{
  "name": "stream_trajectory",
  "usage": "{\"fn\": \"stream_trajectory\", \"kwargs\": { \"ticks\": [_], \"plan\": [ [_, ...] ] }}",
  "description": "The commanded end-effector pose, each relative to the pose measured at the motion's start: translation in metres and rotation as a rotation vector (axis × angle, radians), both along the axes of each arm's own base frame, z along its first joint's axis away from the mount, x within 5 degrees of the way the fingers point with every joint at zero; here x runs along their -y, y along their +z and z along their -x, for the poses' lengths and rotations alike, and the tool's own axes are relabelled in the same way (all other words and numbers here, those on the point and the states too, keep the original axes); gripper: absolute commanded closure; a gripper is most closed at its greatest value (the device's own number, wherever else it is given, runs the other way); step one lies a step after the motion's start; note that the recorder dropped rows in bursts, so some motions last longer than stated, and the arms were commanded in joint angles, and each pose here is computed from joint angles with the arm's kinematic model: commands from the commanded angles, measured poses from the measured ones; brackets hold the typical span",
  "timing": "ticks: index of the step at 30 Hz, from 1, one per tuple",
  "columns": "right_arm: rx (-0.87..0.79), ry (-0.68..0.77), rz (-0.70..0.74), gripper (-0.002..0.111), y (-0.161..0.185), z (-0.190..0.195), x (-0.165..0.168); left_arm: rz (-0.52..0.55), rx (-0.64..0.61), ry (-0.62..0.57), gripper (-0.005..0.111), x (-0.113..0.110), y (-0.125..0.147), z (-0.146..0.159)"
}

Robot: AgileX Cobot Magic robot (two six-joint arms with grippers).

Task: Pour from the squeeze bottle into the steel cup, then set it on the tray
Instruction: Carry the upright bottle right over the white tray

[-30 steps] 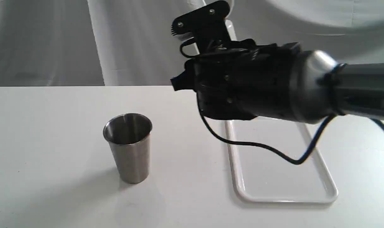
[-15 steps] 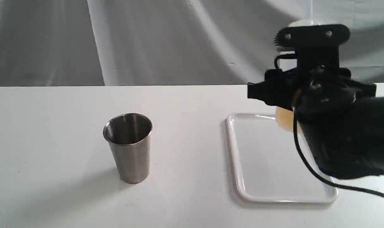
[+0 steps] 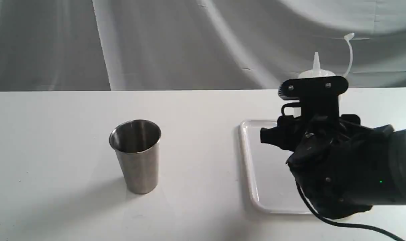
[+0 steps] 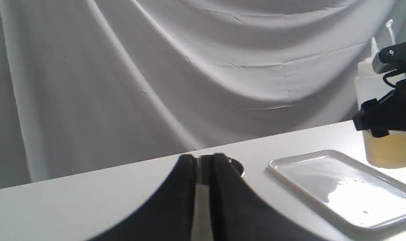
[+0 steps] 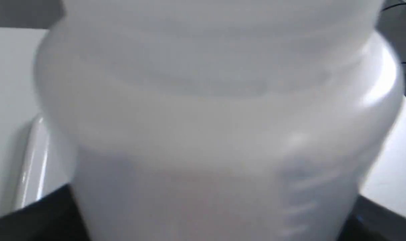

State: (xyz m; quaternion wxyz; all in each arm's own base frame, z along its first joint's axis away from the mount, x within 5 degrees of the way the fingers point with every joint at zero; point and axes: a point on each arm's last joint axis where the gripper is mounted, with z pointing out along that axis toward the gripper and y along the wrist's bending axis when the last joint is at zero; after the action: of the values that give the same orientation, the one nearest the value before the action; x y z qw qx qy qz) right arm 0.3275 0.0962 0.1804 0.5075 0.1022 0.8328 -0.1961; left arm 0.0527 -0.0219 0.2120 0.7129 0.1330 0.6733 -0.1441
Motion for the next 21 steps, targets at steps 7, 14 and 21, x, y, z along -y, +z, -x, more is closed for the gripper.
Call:
{"fn": "stream_trajectory", "kwargs": {
  "ticks": [7, 14, 21],
  "plan": [
    [0.099, -0.007, 0.008, 0.090, 0.010, -0.037, -0.016, -0.003, 0.002, 0.002, 0.098, 0.000, -0.001, -0.001],
    [0.116, -0.039, 0.037, 0.090, 0.001, -0.053, -0.021, -0.003, 0.002, 0.002, 0.098, 0.000, -0.001, -0.001],
    [0.091, -0.063, 0.082, 0.090, -0.020, -0.059, -0.022, -0.003, 0.002, 0.002, 0.098, 0.000, -0.001, -0.001]
  ]
}}
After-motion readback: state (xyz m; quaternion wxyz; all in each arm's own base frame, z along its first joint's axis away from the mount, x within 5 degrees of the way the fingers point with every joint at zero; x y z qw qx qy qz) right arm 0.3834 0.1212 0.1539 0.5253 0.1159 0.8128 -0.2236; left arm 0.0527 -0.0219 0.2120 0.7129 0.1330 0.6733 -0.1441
